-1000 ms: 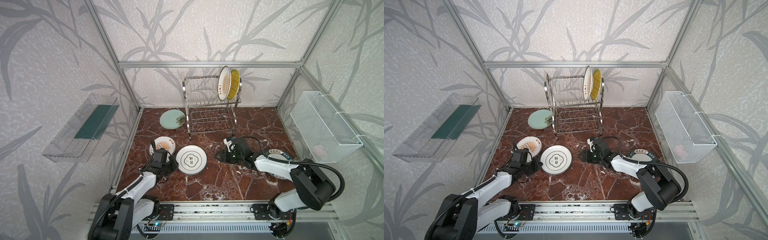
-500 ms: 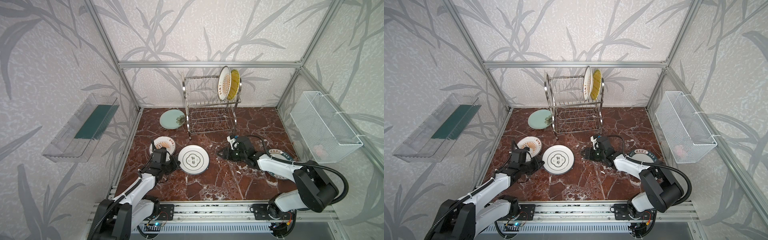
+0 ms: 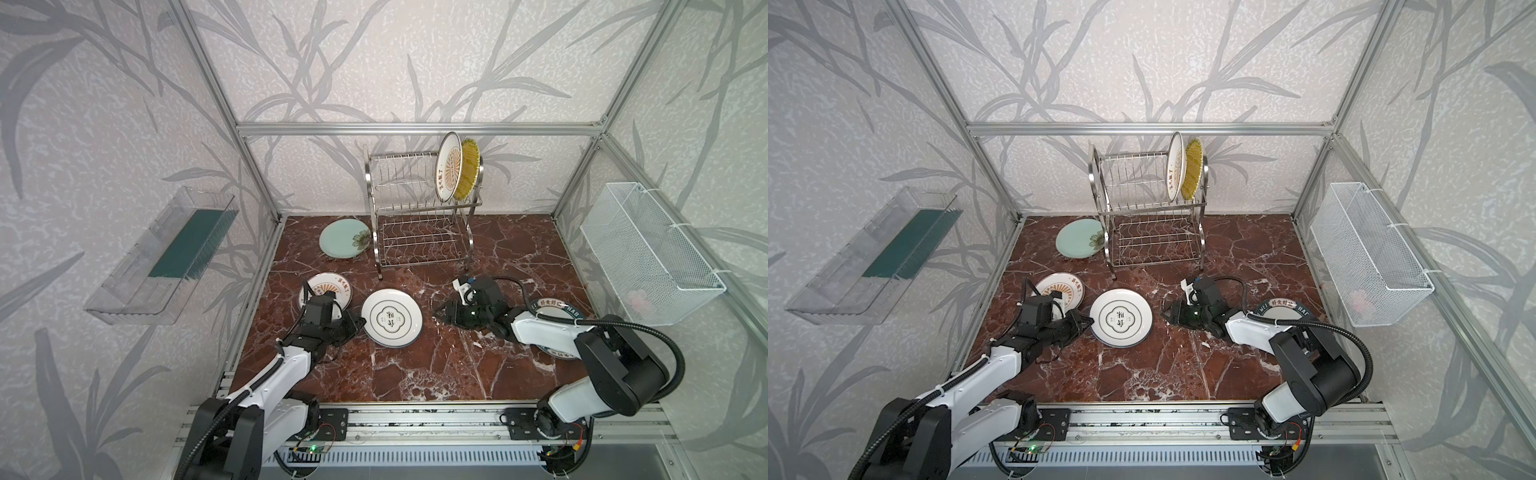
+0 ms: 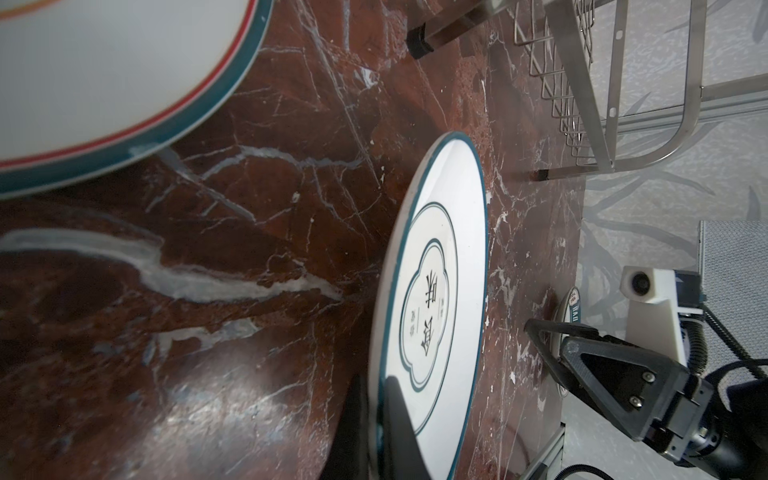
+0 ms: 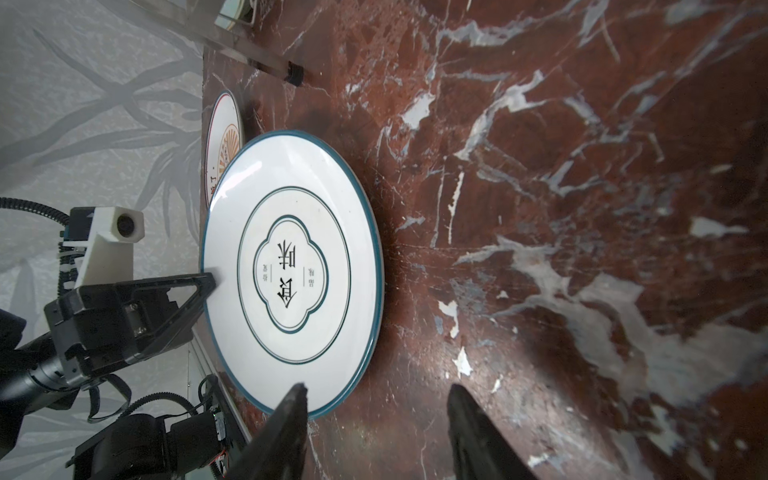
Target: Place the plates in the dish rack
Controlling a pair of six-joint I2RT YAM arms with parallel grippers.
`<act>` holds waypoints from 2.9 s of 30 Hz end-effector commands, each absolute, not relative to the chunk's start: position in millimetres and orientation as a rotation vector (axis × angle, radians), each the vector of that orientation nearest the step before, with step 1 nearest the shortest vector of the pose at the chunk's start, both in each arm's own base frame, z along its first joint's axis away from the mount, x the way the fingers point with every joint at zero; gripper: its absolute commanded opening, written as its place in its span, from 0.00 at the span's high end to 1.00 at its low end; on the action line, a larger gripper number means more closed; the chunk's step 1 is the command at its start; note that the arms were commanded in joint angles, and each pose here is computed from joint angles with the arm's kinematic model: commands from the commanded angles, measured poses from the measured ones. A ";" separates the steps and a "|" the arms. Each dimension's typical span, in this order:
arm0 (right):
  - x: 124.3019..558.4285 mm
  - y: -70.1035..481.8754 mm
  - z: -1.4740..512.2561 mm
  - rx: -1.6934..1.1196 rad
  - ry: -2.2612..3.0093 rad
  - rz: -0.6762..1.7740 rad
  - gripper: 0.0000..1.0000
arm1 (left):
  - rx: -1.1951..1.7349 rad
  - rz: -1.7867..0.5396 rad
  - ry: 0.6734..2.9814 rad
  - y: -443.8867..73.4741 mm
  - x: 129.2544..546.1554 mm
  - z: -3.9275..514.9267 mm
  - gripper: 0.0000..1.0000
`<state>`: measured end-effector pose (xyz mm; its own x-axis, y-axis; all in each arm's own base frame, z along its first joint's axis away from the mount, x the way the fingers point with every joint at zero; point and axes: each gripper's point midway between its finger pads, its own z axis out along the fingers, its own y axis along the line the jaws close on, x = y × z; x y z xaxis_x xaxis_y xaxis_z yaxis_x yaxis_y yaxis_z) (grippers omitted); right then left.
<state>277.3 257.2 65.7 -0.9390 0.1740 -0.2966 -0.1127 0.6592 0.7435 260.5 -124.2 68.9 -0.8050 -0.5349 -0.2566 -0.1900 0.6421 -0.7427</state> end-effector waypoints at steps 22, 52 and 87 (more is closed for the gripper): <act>272.5 263.7 43.7 0.048 2.577 1.194 0.47 | -0.520 -1.028 2.474 -139.6 277.9 45.9 1.00; 268.9 260.4 31.0 0.057 2.612 1.166 0.47 | -0.499 -0.959 2.570 -145.6 275.5 13.0 0.86; 282.8 221.3 90.6 0.140 2.494 1.186 0.48 | -0.288 -1.242 2.385 -181.9 295.3 98.8 1.00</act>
